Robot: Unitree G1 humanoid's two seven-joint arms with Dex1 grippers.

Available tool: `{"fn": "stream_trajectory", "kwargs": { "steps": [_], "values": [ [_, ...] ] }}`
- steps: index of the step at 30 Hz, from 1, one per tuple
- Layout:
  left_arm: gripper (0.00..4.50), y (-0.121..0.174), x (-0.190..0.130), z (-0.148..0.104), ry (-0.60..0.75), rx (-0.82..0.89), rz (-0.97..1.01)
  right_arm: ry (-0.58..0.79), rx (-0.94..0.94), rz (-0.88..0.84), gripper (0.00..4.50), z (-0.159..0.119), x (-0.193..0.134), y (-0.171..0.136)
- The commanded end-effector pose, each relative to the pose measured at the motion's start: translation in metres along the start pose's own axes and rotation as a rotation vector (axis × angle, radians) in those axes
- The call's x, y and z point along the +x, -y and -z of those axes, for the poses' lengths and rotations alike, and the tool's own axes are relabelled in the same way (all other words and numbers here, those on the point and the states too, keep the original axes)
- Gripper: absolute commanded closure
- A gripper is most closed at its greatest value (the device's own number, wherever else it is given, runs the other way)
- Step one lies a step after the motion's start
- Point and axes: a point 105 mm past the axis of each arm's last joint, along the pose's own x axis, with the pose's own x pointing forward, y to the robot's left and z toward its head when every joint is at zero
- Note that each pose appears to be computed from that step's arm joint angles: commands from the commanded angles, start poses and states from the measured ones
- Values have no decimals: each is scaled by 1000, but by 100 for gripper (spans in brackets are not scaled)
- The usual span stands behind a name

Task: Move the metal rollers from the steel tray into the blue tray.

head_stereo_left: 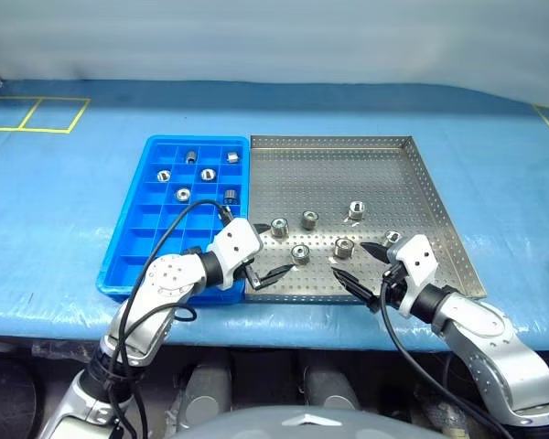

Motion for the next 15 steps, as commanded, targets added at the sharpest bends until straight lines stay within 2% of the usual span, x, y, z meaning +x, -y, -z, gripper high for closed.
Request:
{"fn": "stream_trajectory", "kwargs": {
  "steps": [1, 8, 15],
  "values": [
    [0, 2, 1, -9, 28, 29, 15, 44, -31, 2, 1, -11, -1, -2],
    [0, 3, 4, -8, 25, 31, 27, 50, -35, 7, 1, -12, 0, -1],
    [0, -2, 30, -12, -20, 128, 20, 54, -40, 10, 1, -12, 3, -2]
  ]
}}
